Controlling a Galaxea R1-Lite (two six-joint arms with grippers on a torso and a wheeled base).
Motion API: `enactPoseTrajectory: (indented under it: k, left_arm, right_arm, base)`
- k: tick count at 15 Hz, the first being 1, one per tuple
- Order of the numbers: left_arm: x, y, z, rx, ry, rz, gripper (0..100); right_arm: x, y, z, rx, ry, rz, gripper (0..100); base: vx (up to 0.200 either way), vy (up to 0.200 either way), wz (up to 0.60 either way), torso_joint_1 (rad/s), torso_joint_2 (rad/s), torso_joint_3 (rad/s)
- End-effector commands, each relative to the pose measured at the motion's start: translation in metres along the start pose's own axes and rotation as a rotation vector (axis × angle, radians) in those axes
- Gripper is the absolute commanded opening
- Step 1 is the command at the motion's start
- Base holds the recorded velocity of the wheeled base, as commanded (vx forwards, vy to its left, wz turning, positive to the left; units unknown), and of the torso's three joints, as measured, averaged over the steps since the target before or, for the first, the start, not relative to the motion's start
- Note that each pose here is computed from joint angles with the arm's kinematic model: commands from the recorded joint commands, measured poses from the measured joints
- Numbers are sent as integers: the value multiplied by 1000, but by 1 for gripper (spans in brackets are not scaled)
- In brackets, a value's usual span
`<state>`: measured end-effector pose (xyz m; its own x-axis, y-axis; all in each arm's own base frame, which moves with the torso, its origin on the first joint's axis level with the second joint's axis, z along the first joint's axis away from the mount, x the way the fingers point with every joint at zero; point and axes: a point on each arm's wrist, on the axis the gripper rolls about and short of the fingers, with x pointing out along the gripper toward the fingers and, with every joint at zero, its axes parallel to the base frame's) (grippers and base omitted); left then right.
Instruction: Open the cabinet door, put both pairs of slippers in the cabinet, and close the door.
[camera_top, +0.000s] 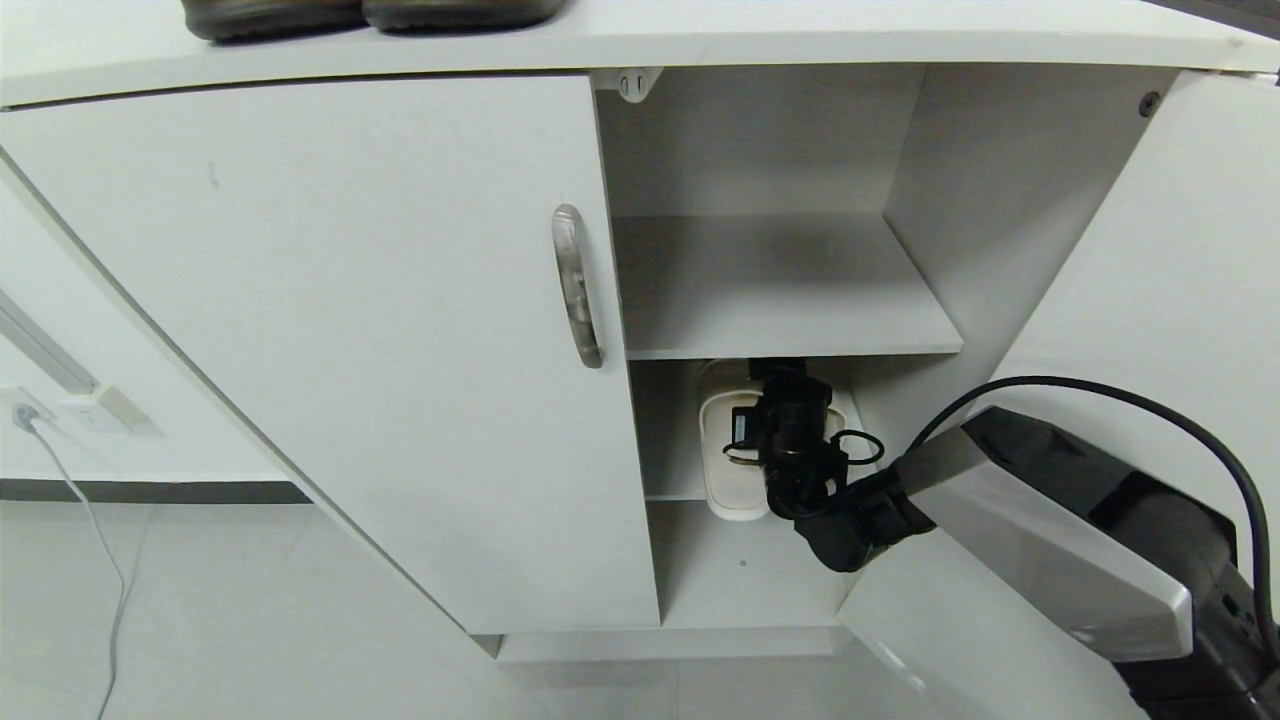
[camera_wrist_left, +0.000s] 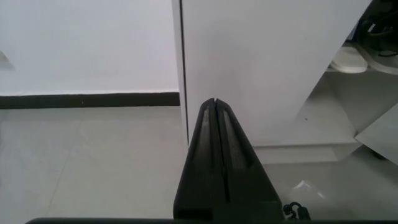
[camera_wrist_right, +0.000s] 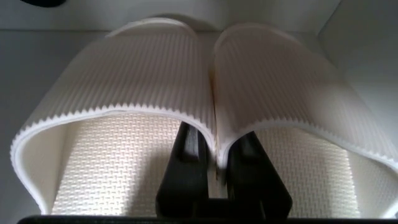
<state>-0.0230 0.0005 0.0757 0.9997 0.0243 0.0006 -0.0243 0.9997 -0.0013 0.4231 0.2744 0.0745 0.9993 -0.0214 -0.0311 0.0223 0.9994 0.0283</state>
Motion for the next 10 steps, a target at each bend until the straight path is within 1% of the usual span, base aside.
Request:
enactPoseTrajectory:
  k: [1, 6, 7, 10]
  left_arm:
    - [0, 0, 0, 0, 2, 14, 0]
    - [0, 0, 0, 0, 2, 17, 0]
    - [0, 0, 0, -2, 2, 17, 0]
    - [0, 0, 0, -2, 2, 19, 0]
  right_arm:
    - [2, -1, -2, -2, 3, 3, 0]
    - [2, 0, -4, -8, 12, 10, 0]
    - [2, 0, -5, -9, 13, 10, 100]
    - [-5, -1, -2, -20, 28, 15, 100]
  base:
    - [0, 0, 0, 0, 0, 0]
    - [0, 0, 0, 0, 0, 0]
    - [0, 0, 0, 0, 0, 0]
    - [0, 0, 0, 0, 0, 0]
